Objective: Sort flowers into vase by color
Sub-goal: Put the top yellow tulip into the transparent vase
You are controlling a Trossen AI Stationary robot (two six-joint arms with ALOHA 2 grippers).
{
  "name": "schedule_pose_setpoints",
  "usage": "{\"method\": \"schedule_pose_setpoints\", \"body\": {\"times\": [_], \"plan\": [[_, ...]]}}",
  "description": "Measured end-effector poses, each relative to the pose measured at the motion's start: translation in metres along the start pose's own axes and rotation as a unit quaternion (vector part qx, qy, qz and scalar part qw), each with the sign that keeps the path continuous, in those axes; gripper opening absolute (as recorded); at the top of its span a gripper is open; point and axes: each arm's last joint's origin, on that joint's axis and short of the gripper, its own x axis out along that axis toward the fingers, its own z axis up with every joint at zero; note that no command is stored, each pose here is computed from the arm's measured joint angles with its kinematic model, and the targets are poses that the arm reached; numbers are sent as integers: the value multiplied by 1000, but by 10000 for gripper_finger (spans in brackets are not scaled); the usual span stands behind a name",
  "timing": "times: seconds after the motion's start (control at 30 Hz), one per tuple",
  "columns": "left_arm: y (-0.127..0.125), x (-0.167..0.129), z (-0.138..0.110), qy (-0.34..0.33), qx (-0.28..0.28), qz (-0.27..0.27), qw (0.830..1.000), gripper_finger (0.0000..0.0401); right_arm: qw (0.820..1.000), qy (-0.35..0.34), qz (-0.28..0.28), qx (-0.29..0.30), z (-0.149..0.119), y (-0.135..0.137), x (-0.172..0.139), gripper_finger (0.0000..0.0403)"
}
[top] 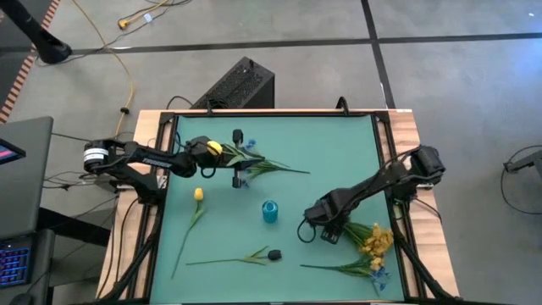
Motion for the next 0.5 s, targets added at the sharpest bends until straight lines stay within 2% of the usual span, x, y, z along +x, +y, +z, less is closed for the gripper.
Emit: {"method": "schedule_pose_setpoints", "body": {"times": [0.2, 0.3, 0.5], "plan": [[0, 0, 0, -1, 1, 0, 1000, 0, 1000, 15, -1, 3, 3, 1, 5, 255], [0, 0, 0, -1, 0, 0, 1000, 0, 1000, 26, -9, 9, 5, 0, -2, 250], [0, 0, 1, -3, -2, 0, 1000, 0, 1000, 24, -4, -1, 14, 4, -29, 215]]}}
